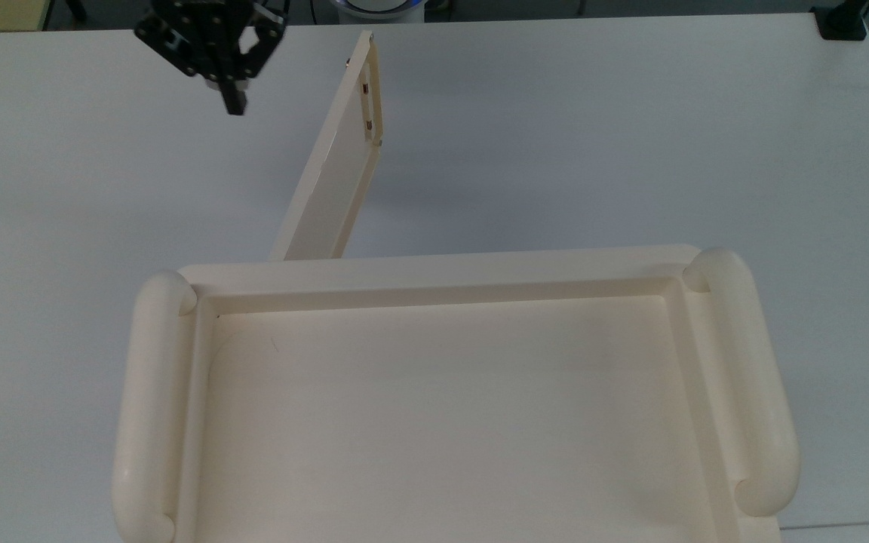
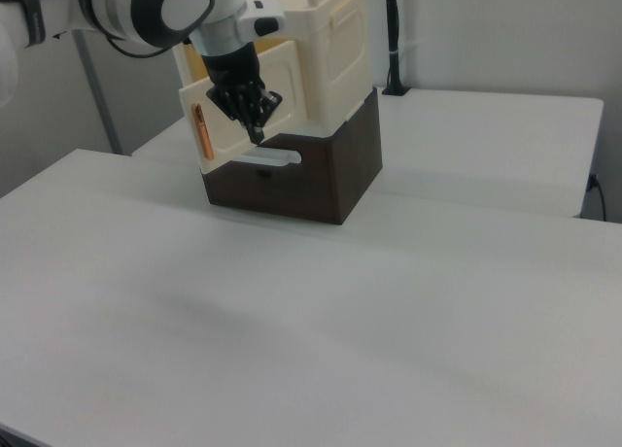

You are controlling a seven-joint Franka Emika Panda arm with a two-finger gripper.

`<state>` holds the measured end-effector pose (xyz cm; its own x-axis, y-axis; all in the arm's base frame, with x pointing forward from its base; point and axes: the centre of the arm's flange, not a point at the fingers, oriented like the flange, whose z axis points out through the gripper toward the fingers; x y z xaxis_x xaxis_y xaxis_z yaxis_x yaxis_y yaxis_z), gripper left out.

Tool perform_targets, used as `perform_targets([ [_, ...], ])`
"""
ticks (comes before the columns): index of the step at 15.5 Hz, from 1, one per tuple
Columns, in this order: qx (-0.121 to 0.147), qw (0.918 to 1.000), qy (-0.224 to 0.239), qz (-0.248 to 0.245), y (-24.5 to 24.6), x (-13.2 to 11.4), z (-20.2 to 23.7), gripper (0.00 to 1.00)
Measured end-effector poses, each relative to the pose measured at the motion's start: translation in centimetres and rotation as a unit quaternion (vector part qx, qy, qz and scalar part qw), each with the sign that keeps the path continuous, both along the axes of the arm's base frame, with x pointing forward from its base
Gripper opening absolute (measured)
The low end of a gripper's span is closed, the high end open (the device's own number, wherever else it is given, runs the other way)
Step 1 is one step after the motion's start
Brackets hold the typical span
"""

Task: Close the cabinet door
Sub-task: 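Lower the gripper beside the outer face of the open cream door, then push the cream door with the gripper, swinging it shut against the cabinet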

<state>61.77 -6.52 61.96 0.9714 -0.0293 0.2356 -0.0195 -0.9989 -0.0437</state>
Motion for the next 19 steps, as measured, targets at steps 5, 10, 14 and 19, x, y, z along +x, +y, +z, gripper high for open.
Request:
perform_targets([
  [5,0.017,0.9992,0.006,0.037,5.0,1.1,-1.3,0.01],
  [10,0.03,0.9972,-0.023,0.065,9.4,1.9,-1.2,0.01],
  [14,0.029,0.9924,-0.077,0.091,13.6,2.9,-0.7,0.01],
  [19,0.029,0.9845,-0.129,0.115,18.4,4.4,-1.7,0.01],
])
